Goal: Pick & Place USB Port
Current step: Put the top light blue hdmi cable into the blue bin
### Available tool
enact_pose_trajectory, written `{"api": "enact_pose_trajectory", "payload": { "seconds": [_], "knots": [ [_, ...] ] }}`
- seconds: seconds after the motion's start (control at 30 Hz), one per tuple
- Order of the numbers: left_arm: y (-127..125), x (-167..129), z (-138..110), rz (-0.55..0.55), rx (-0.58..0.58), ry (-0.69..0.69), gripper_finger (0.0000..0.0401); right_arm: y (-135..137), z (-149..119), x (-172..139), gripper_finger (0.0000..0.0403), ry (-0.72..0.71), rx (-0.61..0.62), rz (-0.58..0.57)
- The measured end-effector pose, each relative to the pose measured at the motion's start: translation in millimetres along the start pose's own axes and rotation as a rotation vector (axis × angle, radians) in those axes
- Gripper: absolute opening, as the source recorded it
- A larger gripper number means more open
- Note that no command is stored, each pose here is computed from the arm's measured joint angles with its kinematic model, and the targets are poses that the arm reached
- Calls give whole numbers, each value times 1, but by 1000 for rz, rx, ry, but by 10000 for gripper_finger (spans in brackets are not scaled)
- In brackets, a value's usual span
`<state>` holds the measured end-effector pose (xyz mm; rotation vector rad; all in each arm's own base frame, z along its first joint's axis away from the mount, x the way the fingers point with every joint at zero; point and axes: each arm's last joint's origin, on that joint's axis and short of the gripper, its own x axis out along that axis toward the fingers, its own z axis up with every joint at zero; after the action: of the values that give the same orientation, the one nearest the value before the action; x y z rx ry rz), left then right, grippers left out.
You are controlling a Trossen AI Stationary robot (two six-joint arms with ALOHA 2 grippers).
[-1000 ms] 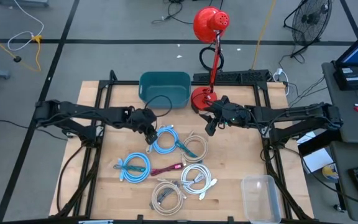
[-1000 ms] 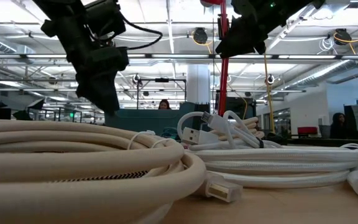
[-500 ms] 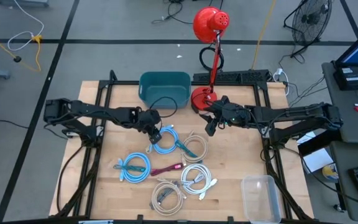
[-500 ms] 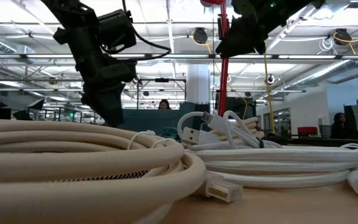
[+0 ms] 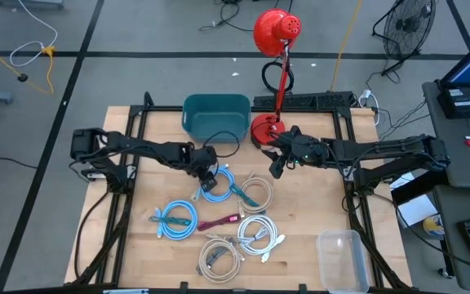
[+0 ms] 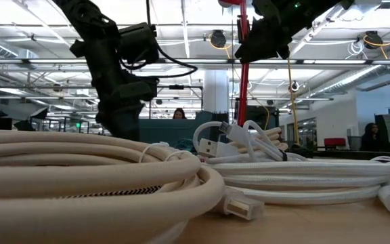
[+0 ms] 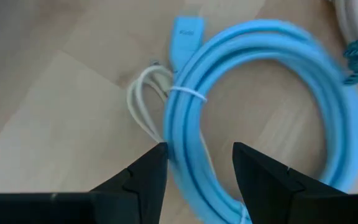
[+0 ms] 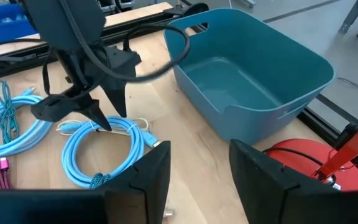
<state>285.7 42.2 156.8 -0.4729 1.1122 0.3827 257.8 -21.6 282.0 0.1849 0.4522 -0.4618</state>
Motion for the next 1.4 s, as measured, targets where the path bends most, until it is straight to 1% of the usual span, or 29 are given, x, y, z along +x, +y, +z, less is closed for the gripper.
{"api": "enact_pose_trajectory", "payload": {
  "seconds": [1.03, 1.17, 1.4],
  "knots": [
    [1, -1, 0, 0, 34, -2, 186, 0, 0, 0, 155, -1, 0, 0],
    [2, 3, -1, 10, 32, 20, 186, 0, 0, 0, 155, -1, 0, 0],
    [10, 18, -1, 20, 3, 73, 182, 0, 0, 0, 155, -1, 0, -1]
  ]
}}
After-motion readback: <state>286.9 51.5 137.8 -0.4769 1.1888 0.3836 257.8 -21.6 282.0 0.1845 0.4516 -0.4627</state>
